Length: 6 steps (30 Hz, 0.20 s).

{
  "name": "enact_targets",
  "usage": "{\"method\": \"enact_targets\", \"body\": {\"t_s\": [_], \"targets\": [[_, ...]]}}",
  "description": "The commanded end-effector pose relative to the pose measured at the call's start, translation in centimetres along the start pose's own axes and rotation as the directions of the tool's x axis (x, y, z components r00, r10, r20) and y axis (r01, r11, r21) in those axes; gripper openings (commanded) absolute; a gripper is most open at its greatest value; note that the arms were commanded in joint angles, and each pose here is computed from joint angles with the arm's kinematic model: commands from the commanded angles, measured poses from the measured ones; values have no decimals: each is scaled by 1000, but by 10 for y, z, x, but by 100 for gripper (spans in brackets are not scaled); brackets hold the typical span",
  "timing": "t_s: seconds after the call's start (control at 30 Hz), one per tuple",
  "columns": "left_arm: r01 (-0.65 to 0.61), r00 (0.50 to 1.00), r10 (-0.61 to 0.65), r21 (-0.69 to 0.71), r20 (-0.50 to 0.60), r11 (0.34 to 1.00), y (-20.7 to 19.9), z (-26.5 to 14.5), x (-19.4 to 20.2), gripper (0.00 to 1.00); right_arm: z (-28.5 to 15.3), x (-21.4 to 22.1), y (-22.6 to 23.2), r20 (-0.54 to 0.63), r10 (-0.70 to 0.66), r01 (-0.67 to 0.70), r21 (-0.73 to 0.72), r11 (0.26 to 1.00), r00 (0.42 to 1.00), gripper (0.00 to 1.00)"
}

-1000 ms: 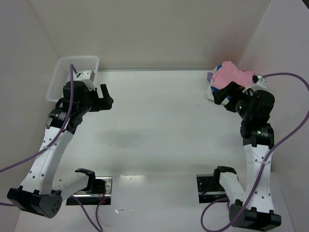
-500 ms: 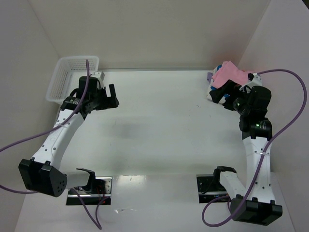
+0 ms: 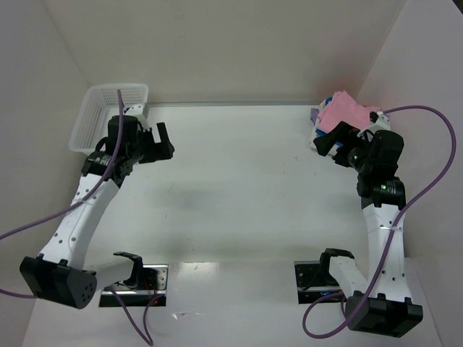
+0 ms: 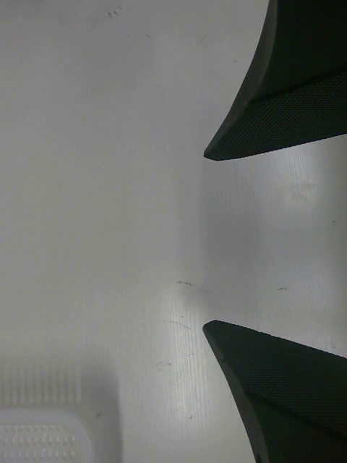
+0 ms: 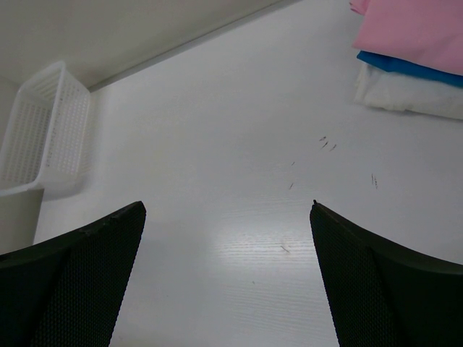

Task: Fold and stack the t-shirts
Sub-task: Put the neatly folded tshirt into the corner of the board with the right arm

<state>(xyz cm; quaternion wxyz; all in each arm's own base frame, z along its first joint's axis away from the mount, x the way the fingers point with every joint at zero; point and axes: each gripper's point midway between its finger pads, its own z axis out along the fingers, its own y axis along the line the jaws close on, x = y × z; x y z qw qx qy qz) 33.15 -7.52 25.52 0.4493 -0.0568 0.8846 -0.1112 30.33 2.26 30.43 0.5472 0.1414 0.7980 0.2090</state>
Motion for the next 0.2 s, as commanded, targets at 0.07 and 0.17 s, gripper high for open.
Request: {"method": "enact_targets", "body": {"t_s": [0.07, 0.17], "targets": [[-49, 992, 45, 33, 119, 998, -5, -19, -25, 99, 1, -14, 3, 61, -22, 23, -12, 1000, 998, 100], [-49, 991, 44, 35, 128, 998, -5, -22, -26, 99, 1, -14, 3, 61, -22, 23, -12, 1000, 998, 100]]}}
